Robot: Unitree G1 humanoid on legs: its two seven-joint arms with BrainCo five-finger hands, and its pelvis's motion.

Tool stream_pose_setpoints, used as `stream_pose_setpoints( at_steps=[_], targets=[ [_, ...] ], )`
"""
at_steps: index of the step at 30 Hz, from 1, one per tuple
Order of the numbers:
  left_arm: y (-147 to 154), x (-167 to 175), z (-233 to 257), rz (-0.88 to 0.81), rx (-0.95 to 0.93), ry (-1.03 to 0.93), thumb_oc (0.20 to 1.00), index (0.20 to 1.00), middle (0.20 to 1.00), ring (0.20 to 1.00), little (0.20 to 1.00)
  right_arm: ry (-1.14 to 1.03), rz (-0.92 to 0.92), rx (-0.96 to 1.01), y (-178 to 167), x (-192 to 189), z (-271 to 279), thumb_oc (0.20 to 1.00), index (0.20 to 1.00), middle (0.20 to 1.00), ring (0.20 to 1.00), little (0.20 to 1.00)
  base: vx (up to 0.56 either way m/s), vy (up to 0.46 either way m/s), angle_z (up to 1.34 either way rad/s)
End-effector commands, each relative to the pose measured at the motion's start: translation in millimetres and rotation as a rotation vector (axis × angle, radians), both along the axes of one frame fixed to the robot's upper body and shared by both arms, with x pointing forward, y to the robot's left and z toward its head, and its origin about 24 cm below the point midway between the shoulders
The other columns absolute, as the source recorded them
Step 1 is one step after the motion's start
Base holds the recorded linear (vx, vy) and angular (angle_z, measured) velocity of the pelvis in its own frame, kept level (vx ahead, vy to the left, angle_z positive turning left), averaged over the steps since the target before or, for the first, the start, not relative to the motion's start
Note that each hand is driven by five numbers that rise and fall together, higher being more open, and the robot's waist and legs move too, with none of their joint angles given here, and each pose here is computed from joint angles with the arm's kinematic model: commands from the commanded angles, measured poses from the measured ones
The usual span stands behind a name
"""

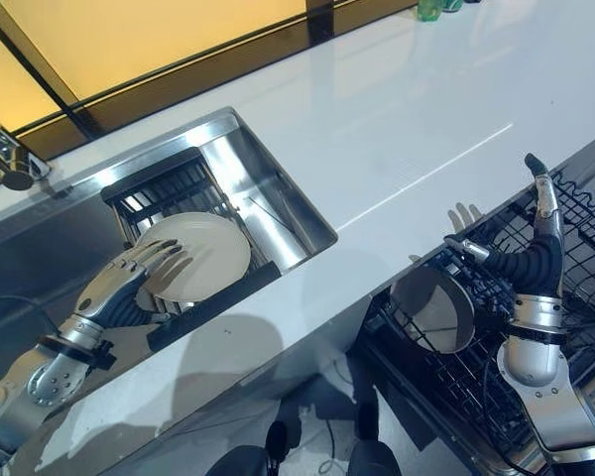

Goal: Pick up plates and place into dishwasher.

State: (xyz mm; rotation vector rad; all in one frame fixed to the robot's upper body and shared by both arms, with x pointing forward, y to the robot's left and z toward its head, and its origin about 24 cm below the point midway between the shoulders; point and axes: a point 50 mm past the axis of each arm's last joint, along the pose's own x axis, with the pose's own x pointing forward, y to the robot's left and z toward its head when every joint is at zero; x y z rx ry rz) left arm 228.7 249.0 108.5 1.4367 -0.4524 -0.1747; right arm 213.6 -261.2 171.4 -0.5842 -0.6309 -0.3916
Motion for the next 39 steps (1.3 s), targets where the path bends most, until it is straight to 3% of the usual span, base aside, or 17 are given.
stream_pose_setpoints(
  at_steps=[1,9,15,24,25,27,28,29,39],
  targets=[
    [-1,12,19,-0.027,0.067,-0.125,1.000,1.000,1.000,1.000,1.000,-0.166,0.087,-0.071,17,2,31,1.000,1.000,1.000,1.000,1.000,-0.18,-0.016,0.00],
    [-13,25,18,-0.043,0.099,-0.202,1.000,1.000,1.000,1.000,1.000,-0.227,0.096,-0.081,27,9,37,1.000,1.000,1.000,1.000,1.000,-0.08,0.005,-0.03],
    [-8,39,24,-0.003,0.223,-0.337,1.000,1.000,1.000,1.000,1.000,-0.276,0.101,-0.091,30,14,45,1.000,1.000,1.000,1.000,1.000,-0.07,0.003,-0.03],
    [13,54,17,0.218,0.258,-0.481,1.000,1.000,1.000,1.000,1.000,-0.322,0.102,-0.098,35,20,51,1.000,1.000,1.000,1.000,1.000,-0.05,0.009,-0.04],
    [15,55,17,0.246,0.239,-0.498,0.859,0.859,0.859,0.859,0.859,-0.324,0.102,-0.098,36,20,50,1.000,1.000,1.000,1.000,1.000,0.00,0.000,0.00],
    [18,55,14,0.289,0.215,-0.527,0.498,0.498,0.498,0.498,0.498,-0.326,0.100,-0.097,37,20,48,1.000,1.000,1.000,1.000,1.000,0.00,0.000,0.00],
    [21,55,14,0.307,0.199,-0.539,0.231,0.231,0.231,0.231,0.231,-0.325,0.100,-0.097,37,20,48,1.000,1.000,1.000,1.000,1.000,0.00,0.000,0.00],
    [21,55,14,0.322,0.185,-0.550,0.200,0.200,0.200,0.200,0.200,-0.323,0.098,-0.095,37,20,47,1.000,1.000,1.000,1.000,1.000,0.00,0.000,0.00],
    [25,50,9,0.365,0.134,-0.561,0.200,0.200,0.200,0.200,0.200,-0.306,0.091,-0.092,36,21,44,1.000,1.000,1.000,1.000,1.000,0.00,0.000,0.00]
  ],
)
